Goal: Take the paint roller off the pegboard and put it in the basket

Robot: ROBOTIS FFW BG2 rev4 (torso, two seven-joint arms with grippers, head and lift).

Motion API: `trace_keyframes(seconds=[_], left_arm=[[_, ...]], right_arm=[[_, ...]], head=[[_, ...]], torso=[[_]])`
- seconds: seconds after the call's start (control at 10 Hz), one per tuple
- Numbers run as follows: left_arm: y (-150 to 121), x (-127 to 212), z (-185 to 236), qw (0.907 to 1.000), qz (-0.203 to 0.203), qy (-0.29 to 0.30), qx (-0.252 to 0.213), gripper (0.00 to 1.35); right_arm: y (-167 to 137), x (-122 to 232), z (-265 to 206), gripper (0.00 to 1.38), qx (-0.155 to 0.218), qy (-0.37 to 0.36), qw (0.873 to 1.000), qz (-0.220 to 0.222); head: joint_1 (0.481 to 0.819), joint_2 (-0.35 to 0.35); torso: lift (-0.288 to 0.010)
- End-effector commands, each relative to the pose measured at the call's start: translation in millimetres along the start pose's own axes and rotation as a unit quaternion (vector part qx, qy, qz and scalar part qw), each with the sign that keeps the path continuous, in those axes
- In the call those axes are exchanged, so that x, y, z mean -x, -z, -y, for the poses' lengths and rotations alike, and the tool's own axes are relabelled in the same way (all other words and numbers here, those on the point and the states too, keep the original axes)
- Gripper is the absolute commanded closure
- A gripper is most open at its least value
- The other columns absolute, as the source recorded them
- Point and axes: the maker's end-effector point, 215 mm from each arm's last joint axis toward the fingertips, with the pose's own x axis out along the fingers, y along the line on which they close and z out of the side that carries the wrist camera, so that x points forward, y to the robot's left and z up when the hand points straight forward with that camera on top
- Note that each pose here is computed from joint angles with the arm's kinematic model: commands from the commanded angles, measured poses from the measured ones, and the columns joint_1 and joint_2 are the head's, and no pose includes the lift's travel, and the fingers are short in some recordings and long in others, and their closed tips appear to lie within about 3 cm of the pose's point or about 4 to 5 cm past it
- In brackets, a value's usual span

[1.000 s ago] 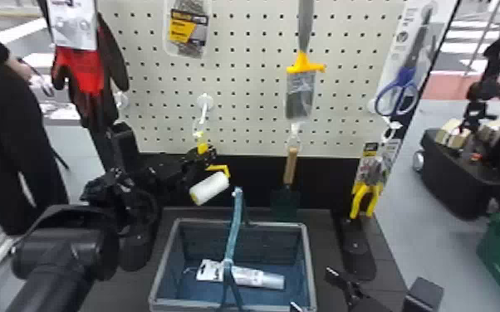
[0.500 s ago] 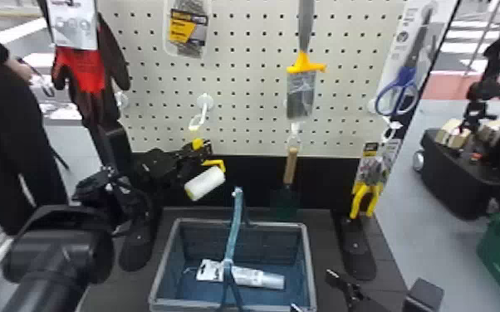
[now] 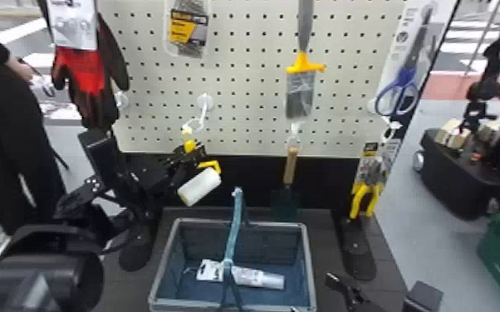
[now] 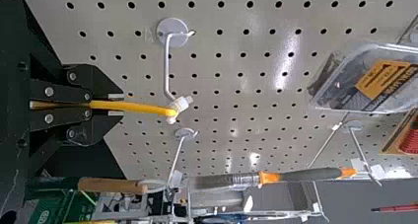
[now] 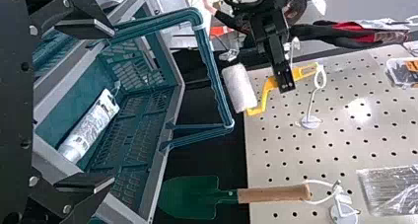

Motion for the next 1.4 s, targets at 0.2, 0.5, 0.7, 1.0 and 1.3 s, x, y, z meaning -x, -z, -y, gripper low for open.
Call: trace_keyframes(seconds=[0.2,0.5,0.7,1.0,1.3], left_arm=[[-0.2,25.6,15.1,0.9983,0.029,-0.035,0.034,1.21],[12.9,38.2,20.7,0.9953,0.03,-0.06,0.07,1.21],[31.3,46.6,24.0,0.9915,0.023,-0.075,0.104,1.21],[67.8,50.9,38.6,0.9858,0.011,-0.082,0.146,1.21],[101.5,44.0,67.2,0.9802,0.004,-0.07,0.185,1.21]], right_arm=[[1.5,0.7,-0.2,0.25,-0.002,0.0,1.0,-0.001],[1.4,1.5,-1.3,0.25,-0.003,0.0,1.0,-0.002],[-0.8,1.1,-0.9,0.25,-0.001,0.0,1.0,0.0],[-2.1,1.0,-1.4,0.25,0.0,-0.001,1.0,0.001],[-3.1,1.2,-1.0,0.25,0.001,-0.001,1.0,0.002]], head=[[0.549,0.0],[0.549,0.0],[0.549,0.0],[0.549,0.0],[0.549,0.0]], torso=[[-0.1],[-0.1],[-0.1],[-0.1],[-0.1]])
